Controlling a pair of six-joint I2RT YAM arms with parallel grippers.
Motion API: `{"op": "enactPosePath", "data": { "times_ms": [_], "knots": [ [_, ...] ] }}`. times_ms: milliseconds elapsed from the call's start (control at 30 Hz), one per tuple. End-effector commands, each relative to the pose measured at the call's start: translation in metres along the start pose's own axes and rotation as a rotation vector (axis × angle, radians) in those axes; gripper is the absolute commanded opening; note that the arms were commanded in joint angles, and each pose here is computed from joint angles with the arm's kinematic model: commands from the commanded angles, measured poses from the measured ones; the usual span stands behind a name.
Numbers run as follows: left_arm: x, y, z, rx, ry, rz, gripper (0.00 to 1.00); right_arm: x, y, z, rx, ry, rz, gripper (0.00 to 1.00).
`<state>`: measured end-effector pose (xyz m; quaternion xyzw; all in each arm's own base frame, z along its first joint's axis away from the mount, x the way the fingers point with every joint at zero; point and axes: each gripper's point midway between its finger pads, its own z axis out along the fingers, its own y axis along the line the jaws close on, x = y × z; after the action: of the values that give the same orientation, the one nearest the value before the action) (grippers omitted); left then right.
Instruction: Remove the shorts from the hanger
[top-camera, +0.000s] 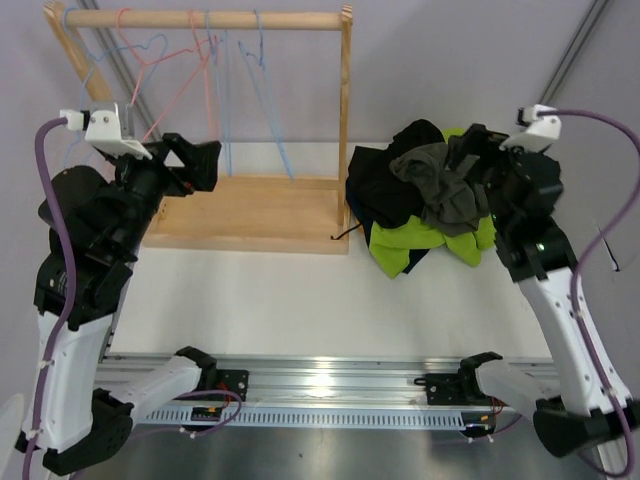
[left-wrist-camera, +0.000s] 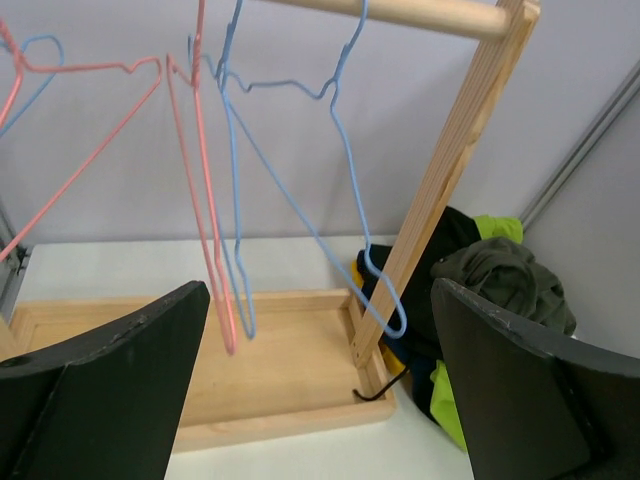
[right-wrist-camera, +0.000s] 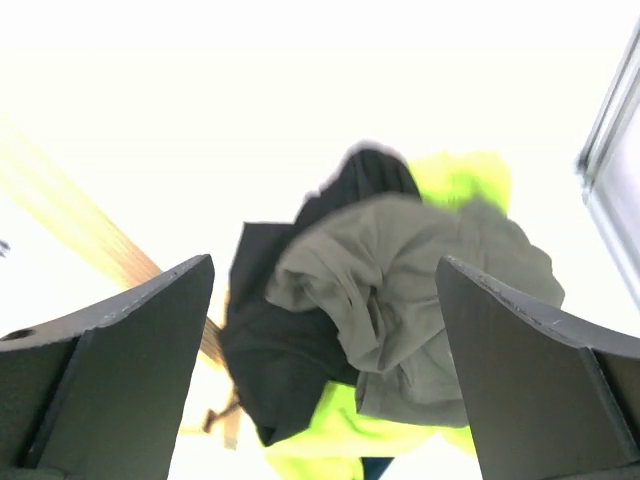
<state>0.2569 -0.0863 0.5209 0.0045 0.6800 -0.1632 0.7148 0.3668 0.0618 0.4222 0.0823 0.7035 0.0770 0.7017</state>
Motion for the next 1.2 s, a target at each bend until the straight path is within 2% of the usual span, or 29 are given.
{"op": "enactPosePath", "data": {
  "times_ms": [0, 67, 133, 200, 233, 267, 333, 467, 633, 667, 867, 1167],
  "knots": [
    [0.026, 0.013, -0.001, -0.044, 0.055, 0.031, 0.99, 0.002, -0.001, -0.044, -0.048, 0.049, 0.003, 0.99],
    [0.039, 0.01, -0.011, -0.008, 0.061, 0.024, 0.99, 0.021, 0.006, -0.062, -0.118, 0.09, 0.038, 0.99],
    [0.075, 0.013, -0.02, 0.016, 0.107, 0.02, 0.99, 0.021, 0.008, -0.091, -0.174, 0.075, 0.083, 1.0],
    [0.111, 0.018, -0.021, 0.009, 0.158, -0.005, 0.99, 0.047, 0.014, -0.107, -0.242, 0.124, 0.13, 0.99],
    [0.108, 0.018, -0.032, 0.023, 0.133, -0.016, 0.99, 0.042, 0.013, -0.125, -0.269, 0.086, 0.156, 0.99],
    [0.112, 0.016, -0.037, 0.039, 0.13, -0.021, 0.99, 0.064, 0.018, -0.131, -0.313, 0.127, 0.171, 0.99],
    [0.133, 0.018, -0.048, 0.061, 0.137, -0.024, 0.99, 0.064, 0.02, -0.153, -0.371, 0.092, 0.213, 0.99],
    [0.164, 0.039, -0.064, -0.002, 0.158, -0.003, 0.99, 0.086, 0.02, -0.175, -0.434, 0.098, 0.203, 0.99],
    [0.193, 0.059, -0.072, -0.071, 0.162, 0.014, 0.99, 0.096, 0.011, -0.183, -0.416, 0.098, 0.2, 0.99],
    [0.209, 0.06, -0.071, -0.066, 0.166, 0.007, 0.99, 0.1, 0.009, -0.182, -0.403, 0.107, 0.201, 0.99],
    [0.2, 0.075, -0.085, -0.126, 0.084, 0.003, 0.99, 0.106, 0.011, -0.179, -0.41, 0.104, 0.243, 0.99],
    [0.211, 0.069, -0.078, -0.096, 0.125, 0.005, 0.99, 0.111, 0.019, -0.178, -0.448, 0.114, 0.275, 0.99]
  ]
}}
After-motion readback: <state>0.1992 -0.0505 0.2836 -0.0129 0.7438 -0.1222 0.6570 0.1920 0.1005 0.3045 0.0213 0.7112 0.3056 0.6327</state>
